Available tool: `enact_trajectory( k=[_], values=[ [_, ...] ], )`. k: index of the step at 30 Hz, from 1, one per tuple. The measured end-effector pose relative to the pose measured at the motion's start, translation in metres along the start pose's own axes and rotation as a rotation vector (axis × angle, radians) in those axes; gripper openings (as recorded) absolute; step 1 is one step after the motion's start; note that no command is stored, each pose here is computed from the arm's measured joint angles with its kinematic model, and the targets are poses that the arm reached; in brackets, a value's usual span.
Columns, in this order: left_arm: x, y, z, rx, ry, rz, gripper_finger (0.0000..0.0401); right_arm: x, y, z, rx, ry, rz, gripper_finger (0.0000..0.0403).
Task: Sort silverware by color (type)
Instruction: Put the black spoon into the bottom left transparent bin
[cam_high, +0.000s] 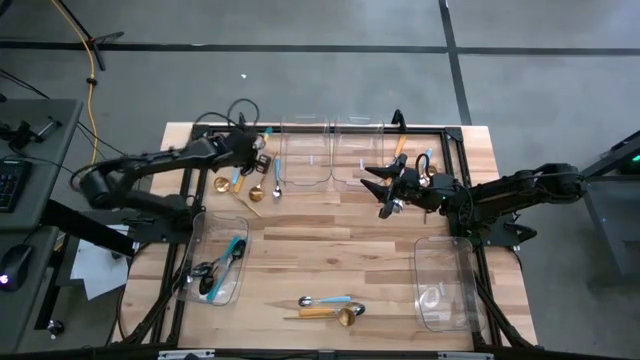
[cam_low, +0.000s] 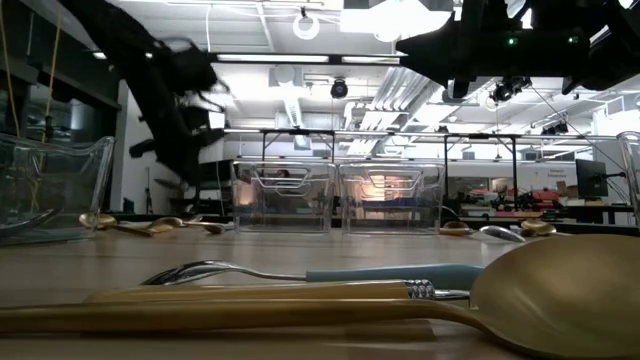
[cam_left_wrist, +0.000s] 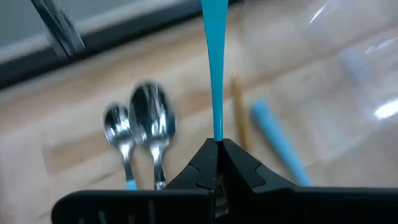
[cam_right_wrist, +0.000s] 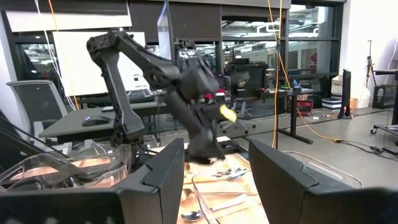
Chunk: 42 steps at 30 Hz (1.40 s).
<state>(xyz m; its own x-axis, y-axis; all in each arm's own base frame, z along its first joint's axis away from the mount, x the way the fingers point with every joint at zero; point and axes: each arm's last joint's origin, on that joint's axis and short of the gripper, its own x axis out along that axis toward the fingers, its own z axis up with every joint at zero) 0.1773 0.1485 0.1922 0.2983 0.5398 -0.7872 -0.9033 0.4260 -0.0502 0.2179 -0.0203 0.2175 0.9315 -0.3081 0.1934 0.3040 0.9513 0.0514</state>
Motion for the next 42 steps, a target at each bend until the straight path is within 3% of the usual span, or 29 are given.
enact_trajectory(
  k=[4,10,14,22,25,31,42],
  values=[
    [-0.037,0.0,0.012,0.016,-0.179,-0.105,0.0001,0.0,0.0,0.0,0.0,0.0,0.0,0.0165],
    [-0.088,-0.015,0.012,0.126,-0.501,-0.402,0.0,0.0,0.0,0.0,0.0,0.0,0.0,0.0165],
    [-0.096,-0.029,-0.009,0.162,-0.667,-0.587,0.0,0.0,0.0,0.0,0.002,0.004,0.0,0.0165],
    [-0.076,-0.045,-0.073,0.181,-0.876,-0.89,0.0,0.0,0.002,-0.001,0.001,0.007,0.051,0.0165],
    [-0.076,-0.048,-0.084,0.195,-0.922,-0.944,0.0,0.0,0.003,-0.001,0.001,0.006,0.113,0.0165],
    [-0.078,-0.06,-0.088,0.266,-0.965,-0.97,0.0,0.0,0.004,0.002,0.004,-0.017,0.126,0.0165],
    [-0.083,-0.08,-0.074,0.334,-0.991,-1.032,0.0,0.0,0.004,0.002,0.004,-0.016,0.129,0.0165]
  ],
)
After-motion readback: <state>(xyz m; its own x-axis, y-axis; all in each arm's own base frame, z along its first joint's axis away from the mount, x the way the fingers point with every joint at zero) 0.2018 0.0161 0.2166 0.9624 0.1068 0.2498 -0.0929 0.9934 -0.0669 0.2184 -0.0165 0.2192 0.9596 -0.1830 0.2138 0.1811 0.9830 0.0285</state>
